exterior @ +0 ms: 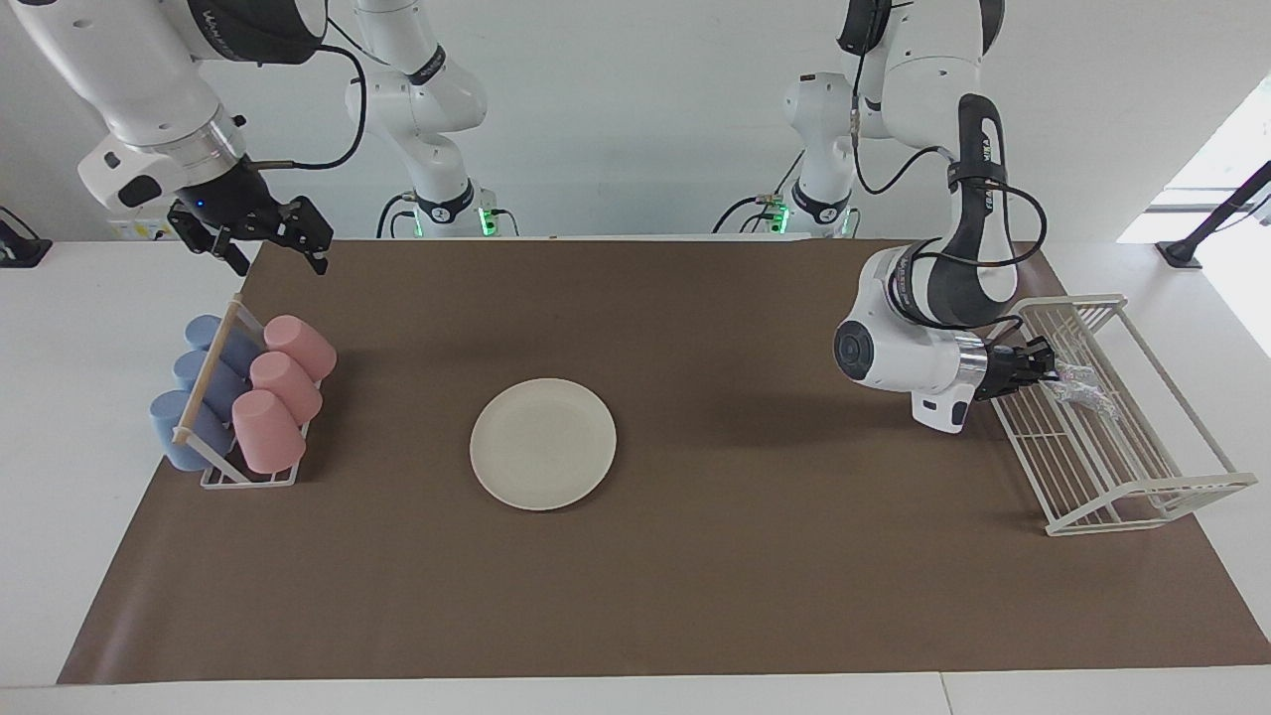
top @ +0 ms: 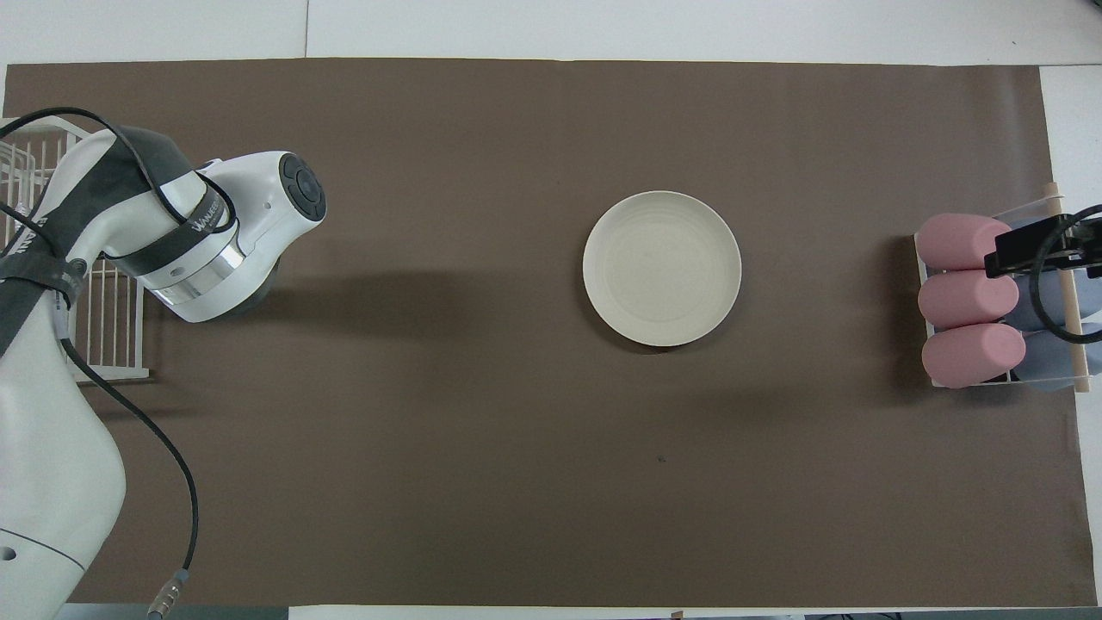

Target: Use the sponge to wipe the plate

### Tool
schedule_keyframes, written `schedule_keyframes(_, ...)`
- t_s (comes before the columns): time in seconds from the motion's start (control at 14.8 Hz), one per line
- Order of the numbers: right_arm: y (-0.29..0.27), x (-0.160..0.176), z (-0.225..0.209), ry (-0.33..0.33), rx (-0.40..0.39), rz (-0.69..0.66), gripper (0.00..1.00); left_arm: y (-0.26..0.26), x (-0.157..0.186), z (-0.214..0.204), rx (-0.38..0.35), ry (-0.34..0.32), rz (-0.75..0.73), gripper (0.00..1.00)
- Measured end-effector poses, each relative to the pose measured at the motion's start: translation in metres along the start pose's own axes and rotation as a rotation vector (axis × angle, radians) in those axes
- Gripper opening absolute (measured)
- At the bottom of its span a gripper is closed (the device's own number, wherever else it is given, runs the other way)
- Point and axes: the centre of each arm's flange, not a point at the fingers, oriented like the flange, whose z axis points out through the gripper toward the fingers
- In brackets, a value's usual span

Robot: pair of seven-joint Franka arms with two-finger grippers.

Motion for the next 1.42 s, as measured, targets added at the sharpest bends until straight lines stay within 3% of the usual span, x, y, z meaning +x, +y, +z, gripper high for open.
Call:
schedule_keyframes(0.27,-0.002,0.0,0.0,0.0,0.0,-0.003,1.0,-0.001,0.001,0.006,-0.006,-0.003,-0.004,0.17)
schedule_keyframes(0.34,-0.002,0.0,0.0,0.0,0.0,-0.003,1.0,-0.001,0.002,0.007,-0.011,0.002,-0.005,0.26)
schedule_keyframes(0.75,-0.002,0.0,0.0,0.0,0.0,-0.003,1.0,-0.003,0.004,0.013,-0.022,0.005,-0.011,0.97)
schedule_keyframes(1.15,-0.002,0.0,0.0,0.003,0.0,-0.004,1.0,-0.01,0.008,0.006,-0.032,0.02,-0.019,1.0)
schedule_keyframes(1.22,-0.002,0.0,0.0,0.003,0.0,-0.004,1.0,-0.019,0.009,0.001,-0.056,0.02,-0.013,1.0)
schedule_keyframes(1.42,-0.002,0.0,0.0,0.003,0.0,-0.004,1.0,-0.091,0.008,-0.021,-0.254,0.003,0.009,1.0)
